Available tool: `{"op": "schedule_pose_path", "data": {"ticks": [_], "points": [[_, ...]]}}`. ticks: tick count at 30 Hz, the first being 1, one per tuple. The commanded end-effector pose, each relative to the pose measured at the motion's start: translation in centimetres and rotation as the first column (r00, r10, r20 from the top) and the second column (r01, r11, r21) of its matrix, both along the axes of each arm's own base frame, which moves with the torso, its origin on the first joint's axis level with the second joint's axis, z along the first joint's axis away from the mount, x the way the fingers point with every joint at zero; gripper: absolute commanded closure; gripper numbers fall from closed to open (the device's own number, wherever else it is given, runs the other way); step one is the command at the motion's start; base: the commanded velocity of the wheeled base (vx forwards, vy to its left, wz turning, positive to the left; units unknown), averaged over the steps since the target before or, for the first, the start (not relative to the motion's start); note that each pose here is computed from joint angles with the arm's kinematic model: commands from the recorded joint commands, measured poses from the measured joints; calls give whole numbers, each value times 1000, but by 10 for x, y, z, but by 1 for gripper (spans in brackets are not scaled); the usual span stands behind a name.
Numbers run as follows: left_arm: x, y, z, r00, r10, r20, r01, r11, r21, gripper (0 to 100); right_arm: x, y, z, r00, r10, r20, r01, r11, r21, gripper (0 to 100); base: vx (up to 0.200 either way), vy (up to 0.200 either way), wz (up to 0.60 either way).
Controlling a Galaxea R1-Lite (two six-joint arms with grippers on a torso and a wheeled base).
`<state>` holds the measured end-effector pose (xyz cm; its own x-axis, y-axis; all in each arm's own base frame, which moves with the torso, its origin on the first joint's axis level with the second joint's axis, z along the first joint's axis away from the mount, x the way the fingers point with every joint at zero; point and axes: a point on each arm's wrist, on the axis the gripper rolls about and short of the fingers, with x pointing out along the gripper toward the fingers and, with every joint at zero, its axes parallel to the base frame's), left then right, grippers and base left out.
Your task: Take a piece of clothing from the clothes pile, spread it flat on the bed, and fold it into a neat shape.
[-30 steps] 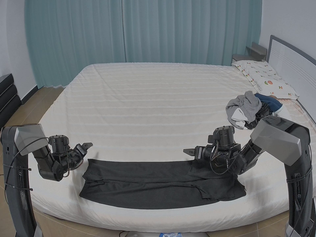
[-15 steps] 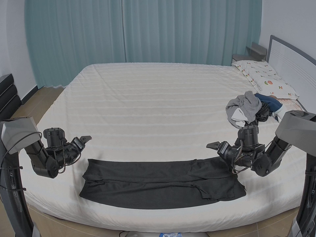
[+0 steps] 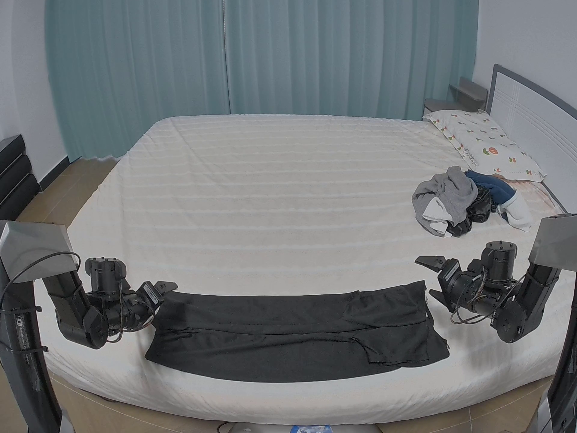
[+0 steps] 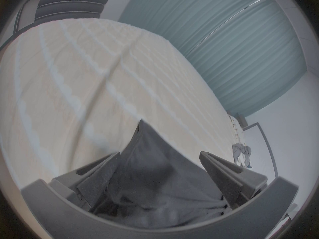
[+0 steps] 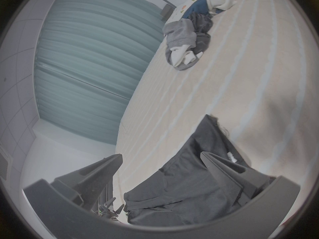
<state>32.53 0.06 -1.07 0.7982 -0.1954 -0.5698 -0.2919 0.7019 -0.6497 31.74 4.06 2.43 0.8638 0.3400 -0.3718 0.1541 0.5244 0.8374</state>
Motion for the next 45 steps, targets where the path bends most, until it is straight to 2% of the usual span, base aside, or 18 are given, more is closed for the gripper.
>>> {"op": "schedule_pose_path", "data": {"ticks": [1, 6, 11, 12, 16, 19, 28, 32, 45], "points": [[-20, -8, -9, 997, -24, -77, 25, 1000, 5, 0, -5, -10, -11, 999, -18, -47, 18, 1000, 6, 0, 0, 0, 0], [-38, -11, -14, 991, -48, -129, 54, 997, 47, 0, -6, -10, -12, 998, -18, -55, 18, 1000, 9, 0, 0, 0, 0], [-38, -11, -13, 992, -18, -122, 30, 995, 94, 0, -6, -9, -13, 998, -17, -60, 18, 1000, 9, 0, 0, 0, 0], [-37, -10, -5, 996, -6, -93, 15, 995, 103, 0, -7, -10, -13, 998, -20, -60, 21, 1000, 9, 0, 0, 0, 0], [-40, -11, 8, 998, -12, -60, 18, 995, 97, 0, -7, -8, -15, 998, -14, -66, 15, 1000, 9, 0, 0, 0, 0], [-41, -13, 7, 998, -19, -64, 25, 995, 96, 0, -8, -7, -16, 997, -9, -70, 10, 1000, 8, 0, 0, 0, 0], [-41, -13, 6, 997, -20, -68, 26, 995, 92, 0, -9, -7, -19, 998, -8, -69, 9, 1000, 5, 0, -200, 0, 0], [-39, -13, 6, 998, -18, -62, 24, 996, 90, 0, -9, -7, -20, 997, -8, -71, 9, 1000, 5, 0, 0, 0, 0], [-28, -13, -14, 995, 15, -100, -4, 994, 113, 0, -12, -3, -23, 998, 6, -67, -6, 1000, 0, 0, 0, 0, 0]]}}
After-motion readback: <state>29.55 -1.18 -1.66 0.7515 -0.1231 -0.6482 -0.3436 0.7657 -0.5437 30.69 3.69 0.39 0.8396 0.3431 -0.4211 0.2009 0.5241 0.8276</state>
